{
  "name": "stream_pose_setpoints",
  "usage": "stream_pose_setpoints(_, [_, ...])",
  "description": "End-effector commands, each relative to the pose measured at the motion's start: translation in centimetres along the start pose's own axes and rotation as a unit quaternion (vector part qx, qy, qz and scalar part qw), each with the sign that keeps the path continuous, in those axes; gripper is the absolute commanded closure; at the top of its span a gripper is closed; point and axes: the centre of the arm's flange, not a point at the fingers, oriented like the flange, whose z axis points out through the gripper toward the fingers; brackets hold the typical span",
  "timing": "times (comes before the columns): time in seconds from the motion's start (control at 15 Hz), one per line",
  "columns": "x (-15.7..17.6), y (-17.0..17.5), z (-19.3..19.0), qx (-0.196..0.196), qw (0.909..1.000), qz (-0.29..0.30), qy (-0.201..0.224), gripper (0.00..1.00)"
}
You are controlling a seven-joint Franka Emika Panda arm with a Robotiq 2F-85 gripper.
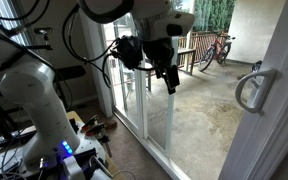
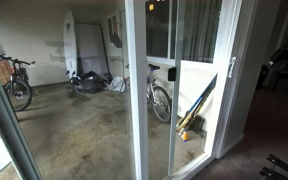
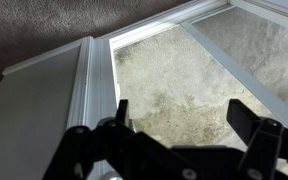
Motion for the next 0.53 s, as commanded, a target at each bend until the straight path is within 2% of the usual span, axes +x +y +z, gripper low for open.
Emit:
stream_pose_setpoints(0.0, [0.0,0.0,0.0,0.0,1.0,0.0,0.0,0.0])
stream_pose_setpoints(0.47, [0.1,0.22,0.08,0.002,1.0,-0.004,0.0,0.0])
